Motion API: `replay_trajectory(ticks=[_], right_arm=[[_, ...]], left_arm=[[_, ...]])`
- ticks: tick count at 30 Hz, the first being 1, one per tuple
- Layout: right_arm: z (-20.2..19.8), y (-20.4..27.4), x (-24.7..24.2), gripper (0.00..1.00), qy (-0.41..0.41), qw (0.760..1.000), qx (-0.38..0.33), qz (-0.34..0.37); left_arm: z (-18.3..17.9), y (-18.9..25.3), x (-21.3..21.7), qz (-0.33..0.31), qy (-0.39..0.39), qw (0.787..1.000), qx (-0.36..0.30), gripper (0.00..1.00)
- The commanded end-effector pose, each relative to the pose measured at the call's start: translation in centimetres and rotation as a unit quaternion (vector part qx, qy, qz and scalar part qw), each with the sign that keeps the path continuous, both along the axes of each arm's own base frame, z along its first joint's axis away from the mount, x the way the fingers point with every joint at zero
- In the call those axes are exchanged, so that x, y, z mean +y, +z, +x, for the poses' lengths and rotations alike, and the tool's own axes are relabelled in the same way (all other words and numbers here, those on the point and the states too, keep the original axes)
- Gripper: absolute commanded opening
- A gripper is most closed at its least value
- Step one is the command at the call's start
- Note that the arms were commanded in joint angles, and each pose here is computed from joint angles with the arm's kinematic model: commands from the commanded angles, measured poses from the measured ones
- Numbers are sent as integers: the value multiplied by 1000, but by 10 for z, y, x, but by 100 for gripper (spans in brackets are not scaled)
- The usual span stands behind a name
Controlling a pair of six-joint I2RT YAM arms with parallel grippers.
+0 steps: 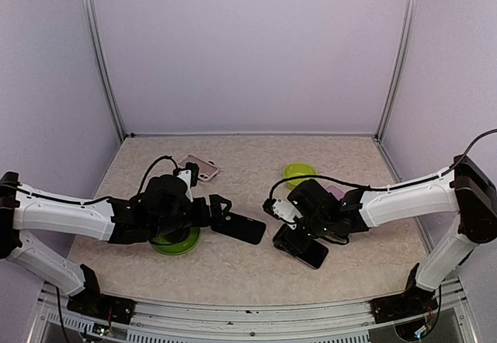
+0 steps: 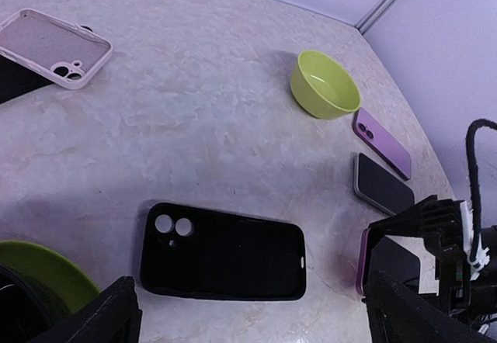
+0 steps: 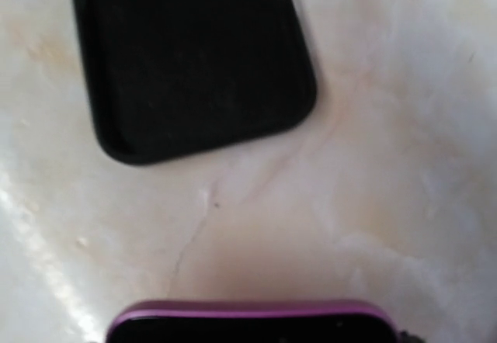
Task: Put the phone into the phone case
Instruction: Pick up the phone at the center of the board, then pass from the right arm to the left
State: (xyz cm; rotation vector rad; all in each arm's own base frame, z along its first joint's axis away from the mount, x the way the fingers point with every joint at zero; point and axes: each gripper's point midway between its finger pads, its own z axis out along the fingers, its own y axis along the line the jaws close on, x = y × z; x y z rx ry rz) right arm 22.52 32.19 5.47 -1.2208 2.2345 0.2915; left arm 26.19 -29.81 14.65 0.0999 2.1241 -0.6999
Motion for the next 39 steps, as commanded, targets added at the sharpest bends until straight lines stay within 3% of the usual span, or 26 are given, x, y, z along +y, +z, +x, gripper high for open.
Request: replay_trajectory(ticks=[1,18,39], right_arm=[[-1,33,11,48,19,998,-46,45],[-14,67,20,47,59,988,-106,95],[-35,86,41,46,103,975,-158,121]], left_arm=[[-4,12,-30,-27,-73,997,10,99],[-48,1,-105,-104,-293,946,90,94],[-71,-14,-144,-122,-366,913,135,81]])
